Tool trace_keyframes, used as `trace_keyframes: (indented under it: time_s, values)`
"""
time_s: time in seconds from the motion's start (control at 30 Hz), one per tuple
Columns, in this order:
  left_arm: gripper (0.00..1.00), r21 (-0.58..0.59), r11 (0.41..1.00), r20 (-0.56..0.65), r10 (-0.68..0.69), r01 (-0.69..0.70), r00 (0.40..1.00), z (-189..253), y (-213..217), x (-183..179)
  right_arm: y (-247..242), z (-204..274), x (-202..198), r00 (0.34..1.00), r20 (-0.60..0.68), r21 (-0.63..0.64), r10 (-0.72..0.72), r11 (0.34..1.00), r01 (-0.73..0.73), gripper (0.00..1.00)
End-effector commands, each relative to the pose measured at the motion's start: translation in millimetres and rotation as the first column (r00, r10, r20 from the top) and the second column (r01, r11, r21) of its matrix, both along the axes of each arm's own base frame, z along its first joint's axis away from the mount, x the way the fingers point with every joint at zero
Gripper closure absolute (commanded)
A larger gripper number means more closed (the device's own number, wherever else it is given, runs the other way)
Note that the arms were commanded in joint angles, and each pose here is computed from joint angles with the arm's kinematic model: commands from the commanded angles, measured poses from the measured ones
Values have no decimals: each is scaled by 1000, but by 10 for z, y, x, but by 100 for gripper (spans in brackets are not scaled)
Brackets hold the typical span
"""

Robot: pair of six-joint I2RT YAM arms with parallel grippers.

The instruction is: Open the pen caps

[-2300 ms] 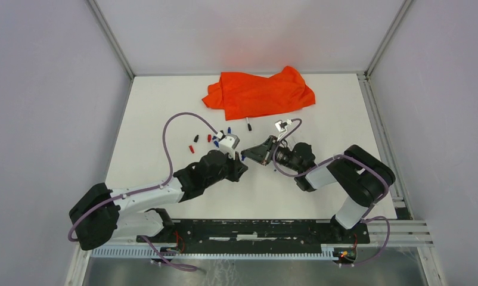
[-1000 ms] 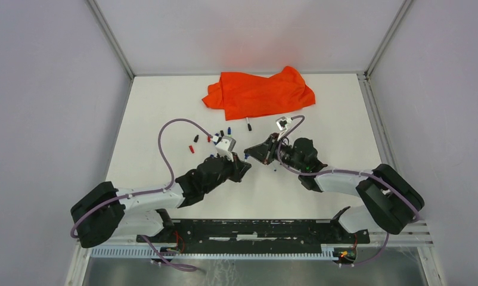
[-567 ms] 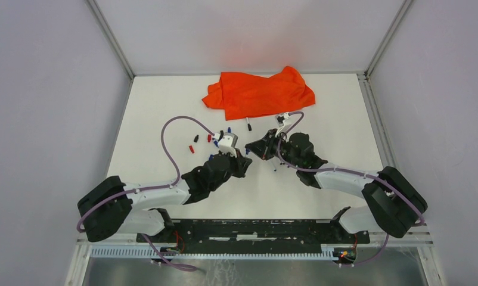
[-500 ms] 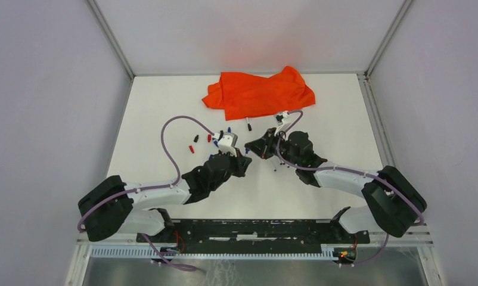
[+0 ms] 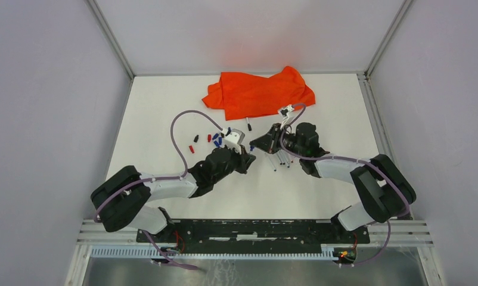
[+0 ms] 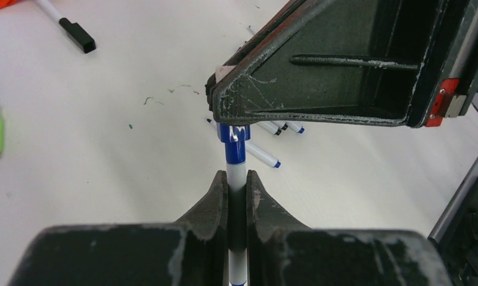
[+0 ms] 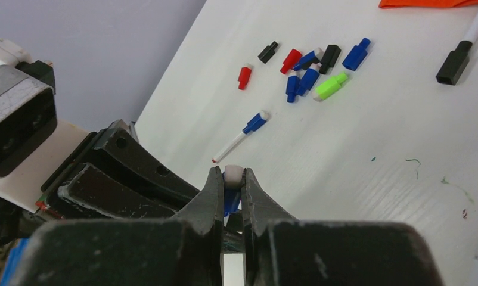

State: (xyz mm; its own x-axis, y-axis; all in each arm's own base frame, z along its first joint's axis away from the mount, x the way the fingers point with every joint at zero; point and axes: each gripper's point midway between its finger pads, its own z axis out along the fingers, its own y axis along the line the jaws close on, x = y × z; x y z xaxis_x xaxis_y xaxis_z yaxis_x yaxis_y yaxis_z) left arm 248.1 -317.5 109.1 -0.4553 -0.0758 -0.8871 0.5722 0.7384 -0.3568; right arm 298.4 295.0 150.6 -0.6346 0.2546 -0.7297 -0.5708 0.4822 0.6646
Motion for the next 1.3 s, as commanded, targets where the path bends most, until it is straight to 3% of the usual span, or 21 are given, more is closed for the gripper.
trace_keyframes:
  time_s: [0.0, 0.3, 0.5, 0.63, 0.73, 0.8, 0.9, 1.07, 1.27]
  values:
    - [98, 2, 928, -97, -371, 372, 924, -155, -333, -655, -377, 681, 581, 949, 253, 206, -188, 969, 137, 100]
    - [98, -107, 858, -108, -512, 502, 852, 4, -478, -924, -533, 904, 702, 935, 321, 329, -152, 944, 41, 100]
    - [98, -122, 865, -117, -499, 486, 859, -33, -438, -939, -567, 841, 946, 909, 377, 232, -176, 968, 91, 100]
    - [98, -46, 958, -109, -286, 282, 952, -11, -282, -572, -512, 647, 1103, 932, 323, 174, -168, 978, 116, 100]
    - [98, 40, 999, -66, 11, -8, 998, 73, 68, -169, -412, 380, 1205, 950, 274, 67, -147, 989, 134, 100]
    - [98, 91, 969, -21, 231, -229, 973, 144, 415, 60, -300, 176, 1253, 961, 243, -34, -132, 989, 145, 100]
    - [98, 141, 899, 18, 417, -416, 909, 194, 768, 194, -106, -34, 1285, 969, 220, -155, -115, 976, 151, 100]
    - [98, 203, 817, 32, 546, -540, 837, 182, 997, 271, 222, -307, 1303, 982, 168, -256, -86, 958, 127, 100]
    - [98, 230, 780, 31, 592, -582, 805, 168, 1077, 291, 405, -674, 1277, 991, 110, -356, -81, 927, 115, 100]
